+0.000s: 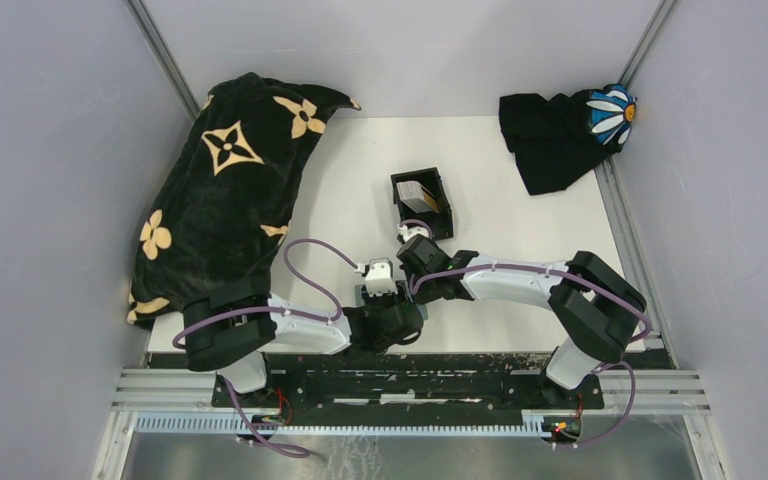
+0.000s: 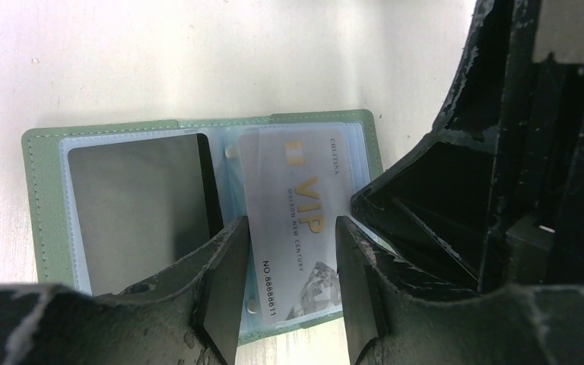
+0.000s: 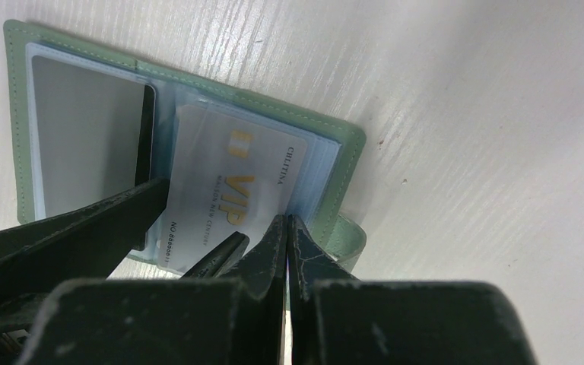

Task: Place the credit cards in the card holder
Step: Insert the credit card into the card holder, then pick up the credit card from the storage box.

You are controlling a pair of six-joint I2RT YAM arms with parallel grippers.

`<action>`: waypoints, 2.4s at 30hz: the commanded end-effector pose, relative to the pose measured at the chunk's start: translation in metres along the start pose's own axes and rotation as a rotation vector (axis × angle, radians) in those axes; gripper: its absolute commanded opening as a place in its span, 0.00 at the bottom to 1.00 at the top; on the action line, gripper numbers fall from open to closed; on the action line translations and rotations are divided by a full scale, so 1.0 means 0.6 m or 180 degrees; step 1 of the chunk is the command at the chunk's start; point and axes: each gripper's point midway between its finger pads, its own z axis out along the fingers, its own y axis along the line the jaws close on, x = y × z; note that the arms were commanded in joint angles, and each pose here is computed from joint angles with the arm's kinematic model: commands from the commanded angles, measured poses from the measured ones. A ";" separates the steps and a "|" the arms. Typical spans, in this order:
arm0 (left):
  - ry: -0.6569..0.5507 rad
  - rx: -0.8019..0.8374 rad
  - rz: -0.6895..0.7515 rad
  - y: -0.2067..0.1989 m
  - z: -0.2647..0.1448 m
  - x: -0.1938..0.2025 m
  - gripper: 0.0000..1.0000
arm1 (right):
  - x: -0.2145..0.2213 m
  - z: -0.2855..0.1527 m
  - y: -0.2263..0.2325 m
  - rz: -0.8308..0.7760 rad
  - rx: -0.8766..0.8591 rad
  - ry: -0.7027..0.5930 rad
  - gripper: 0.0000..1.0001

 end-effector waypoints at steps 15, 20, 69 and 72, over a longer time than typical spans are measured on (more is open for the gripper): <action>-0.0165 0.0153 -0.0140 -0.023 0.004 -0.024 0.52 | -0.038 -0.016 0.013 0.0014 -0.0028 -0.0219 0.03; -0.0274 0.0136 -0.0203 -0.011 -0.006 -0.044 0.57 | -0.037 -0.014 0.011 0.0003 0.0005 -0.0195 0.04; -0.0653 -0.0282 -0.0597 0.146 -0.045 -0.087 0.57 | -0.407 -0.033 -0.151 0.0313 0.0507 -0.1037 0.47; -0.0632 -0.0266 -0.0617 0.147 -0.043 -0.085 0.57 | -0.418 -0.018 -0.163 0.0381 0.0462 -0.1013 0.47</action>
